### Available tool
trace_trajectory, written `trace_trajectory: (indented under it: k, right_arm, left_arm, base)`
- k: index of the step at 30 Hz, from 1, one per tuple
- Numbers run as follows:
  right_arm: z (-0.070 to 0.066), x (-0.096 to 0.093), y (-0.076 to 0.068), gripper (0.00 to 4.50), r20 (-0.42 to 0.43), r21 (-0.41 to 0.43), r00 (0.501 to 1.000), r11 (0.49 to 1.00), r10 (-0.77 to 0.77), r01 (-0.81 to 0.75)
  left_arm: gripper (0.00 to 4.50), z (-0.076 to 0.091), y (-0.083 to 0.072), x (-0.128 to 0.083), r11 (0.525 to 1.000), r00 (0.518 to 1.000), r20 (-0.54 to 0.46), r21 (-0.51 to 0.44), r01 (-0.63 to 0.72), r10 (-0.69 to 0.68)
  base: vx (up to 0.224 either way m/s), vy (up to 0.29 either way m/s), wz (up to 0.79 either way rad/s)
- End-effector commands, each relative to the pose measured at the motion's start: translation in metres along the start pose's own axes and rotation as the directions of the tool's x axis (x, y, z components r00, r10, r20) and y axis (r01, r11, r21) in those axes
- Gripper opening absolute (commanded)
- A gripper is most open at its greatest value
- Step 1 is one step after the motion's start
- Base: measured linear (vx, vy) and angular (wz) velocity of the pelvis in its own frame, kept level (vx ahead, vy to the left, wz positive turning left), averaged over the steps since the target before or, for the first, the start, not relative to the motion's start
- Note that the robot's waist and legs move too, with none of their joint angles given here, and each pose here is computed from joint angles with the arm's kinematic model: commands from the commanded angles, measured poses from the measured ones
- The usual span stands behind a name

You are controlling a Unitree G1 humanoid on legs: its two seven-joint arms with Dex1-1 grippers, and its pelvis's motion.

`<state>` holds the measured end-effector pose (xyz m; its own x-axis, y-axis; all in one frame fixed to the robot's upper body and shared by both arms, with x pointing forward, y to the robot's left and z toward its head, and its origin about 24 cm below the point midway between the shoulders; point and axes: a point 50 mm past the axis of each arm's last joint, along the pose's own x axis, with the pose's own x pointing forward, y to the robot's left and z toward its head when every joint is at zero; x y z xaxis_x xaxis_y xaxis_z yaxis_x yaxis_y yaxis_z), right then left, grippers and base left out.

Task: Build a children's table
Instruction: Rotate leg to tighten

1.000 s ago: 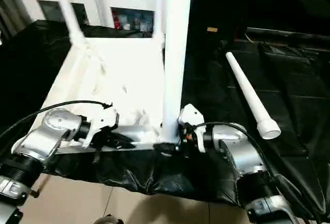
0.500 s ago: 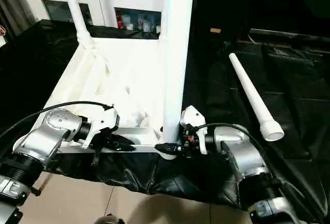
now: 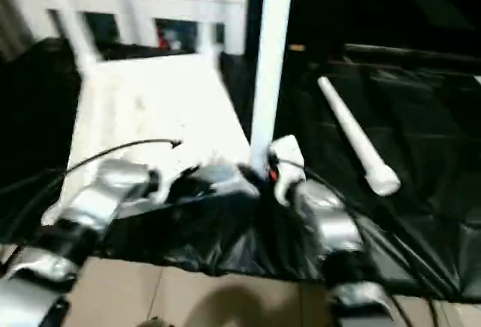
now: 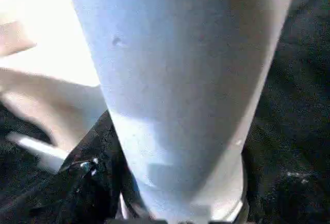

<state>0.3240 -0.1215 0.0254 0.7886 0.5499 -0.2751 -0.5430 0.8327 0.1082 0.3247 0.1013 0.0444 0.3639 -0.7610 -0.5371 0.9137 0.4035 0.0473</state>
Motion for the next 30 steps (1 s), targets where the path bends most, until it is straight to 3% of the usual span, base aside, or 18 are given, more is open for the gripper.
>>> trace_trajectory:
  k: [1,5,7,10,17,23,24,30]
  right_arm:
    - [-0.015,0.029,0.059,2.66,-0.080,0.032,0.986,0.989,0.149,-0.147]
    - [-0.009,0.039,0.066,2.66,-0.049,0.077,0.996,0.995,0.071,-0.068]
    - [-0.005,0.043,0.069,3.21,-0.017,0.118,0.998,0.992,0.054,-0.052]
    - [-0.004,0.043,0.070,3.45,0.001,0.146,0.997,0.986,0.076,-0.075]
    - [-0.003,0.028,0.057,3.90,-0.003,0.000,0.983,0.983,0.184,-0.184]
    - [-0.002,0.005,0.046,3.90,-0.028,-0.091,0.916,0.911,0.401,-0.402]
    - [-0.001,-0.006,0.041,3.90,-0.055,-0.112,0.874,0.867,0.482,-0.485]
    - [0.003,-0.021,0.030,3.90,-0.121,-0.163,0.798,0.781,0.590,-0.603]
  left_arm:
    - [0.00,0.035,-0.008,0.021,0.997,0.993,0.099,0.030,-0.065,0.062]
    - [0.00,0.041,-0.011,0.026,0.994,0.989,0.112,0.041,-0.098,0.093]
    - [0.00,0.045,-0.012,0.027,0.992,0.987,0.124,0.066,-0.107,0.098]
    - [0.00,0.047,-0.012,0.026,0.992,0.987,0.133,0.086,-0.097,0.085]
    - [0.00,0.041,-0.014,0.015,0.988,0.990,0.139,0.157,0.008,-0.030]
    - [0.00,0.027,-0.014,0.001,0.975,0.987,0.093,0.191,0.111,-0.131]
    - [0.00,0.021,-0.012,-0.007,0.971,0.983,0.089,0.189,0.143,-0.162]
    - [0.00,0.010,-0.010,-0.022,0.956,0.971,0.052,0.192,0.221,-0.234]
  base:
    - [0.000,0.000,0.00]
    - [0.000,0.000,0.00]
    - [0.000,0.000,0.00]
    - [0.000,0.000,0.00]
    - [0.000,0.000,0.00]
    - [0.000,0.000,0.00]
    - [0.000,0.000,0.00]
    - [0.000,0.000,0.00]
